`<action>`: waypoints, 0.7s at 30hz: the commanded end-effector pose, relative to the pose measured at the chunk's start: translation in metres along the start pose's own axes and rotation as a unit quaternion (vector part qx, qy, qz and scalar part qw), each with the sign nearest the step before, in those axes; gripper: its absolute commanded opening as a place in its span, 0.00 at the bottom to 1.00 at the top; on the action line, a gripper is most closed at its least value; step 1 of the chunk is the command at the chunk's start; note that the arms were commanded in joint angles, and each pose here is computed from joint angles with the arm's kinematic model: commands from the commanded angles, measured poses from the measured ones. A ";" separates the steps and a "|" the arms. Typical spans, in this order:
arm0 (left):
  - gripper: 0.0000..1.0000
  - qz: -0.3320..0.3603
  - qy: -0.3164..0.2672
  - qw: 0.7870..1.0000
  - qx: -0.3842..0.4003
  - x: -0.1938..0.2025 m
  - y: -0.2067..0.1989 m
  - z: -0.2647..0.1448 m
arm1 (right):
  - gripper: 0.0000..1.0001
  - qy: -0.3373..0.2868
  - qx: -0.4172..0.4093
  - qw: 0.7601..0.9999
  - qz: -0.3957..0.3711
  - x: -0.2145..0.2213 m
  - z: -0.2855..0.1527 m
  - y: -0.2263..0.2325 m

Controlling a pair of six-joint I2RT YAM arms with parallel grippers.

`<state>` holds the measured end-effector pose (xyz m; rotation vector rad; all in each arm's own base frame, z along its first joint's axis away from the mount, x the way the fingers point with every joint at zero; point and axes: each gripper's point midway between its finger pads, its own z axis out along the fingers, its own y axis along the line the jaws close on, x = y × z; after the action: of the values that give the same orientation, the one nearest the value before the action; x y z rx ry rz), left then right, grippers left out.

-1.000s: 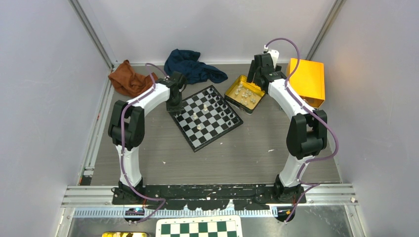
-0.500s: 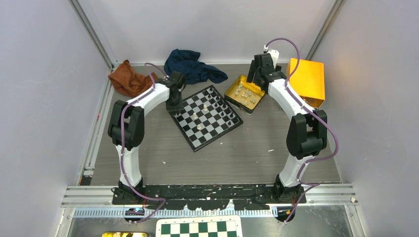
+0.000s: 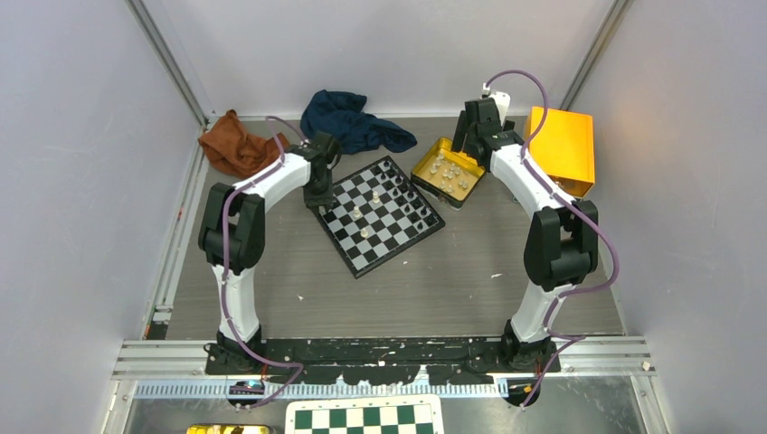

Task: Set up the chess pieces on the board
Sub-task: Place the chess piece on the chessboard.

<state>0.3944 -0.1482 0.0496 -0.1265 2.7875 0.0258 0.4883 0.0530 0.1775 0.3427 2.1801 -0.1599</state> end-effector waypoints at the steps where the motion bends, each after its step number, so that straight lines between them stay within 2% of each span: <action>1: 0.29 -0.004 0.002 1.000 -0.016 0.001 0.008 0.006 | 0.85 -0.027 -0.007 1.000 0.008 -0.021 -0.005 0.006; 5: 0.31 -0.004 0.001 1.000 -0.017 0.001 0.009 0.005 | 0.85 -0.026 -0.007 1.000 0.008 -0.020 -0.004 0.007; 18: 0.53 -0.010 -0.031 0.999 -0.006 -0.009 0.010 -0.025 | 0.85 -0.030 -0.008 0.999 0.010 -0.024 -0.007 0.006; 21: 0.63 -0.010 -0.049 0.999 -0.003 -0.011 0.010 -0.040 | 0.85 -0.031 -0.010 0.999 0.011 -0.025 -0.009 0.006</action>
<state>0.3882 -0.1420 0.0474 -0.1310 2.7952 0.0561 0.4886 0.0531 0.1749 0.3422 2.1855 -0.1618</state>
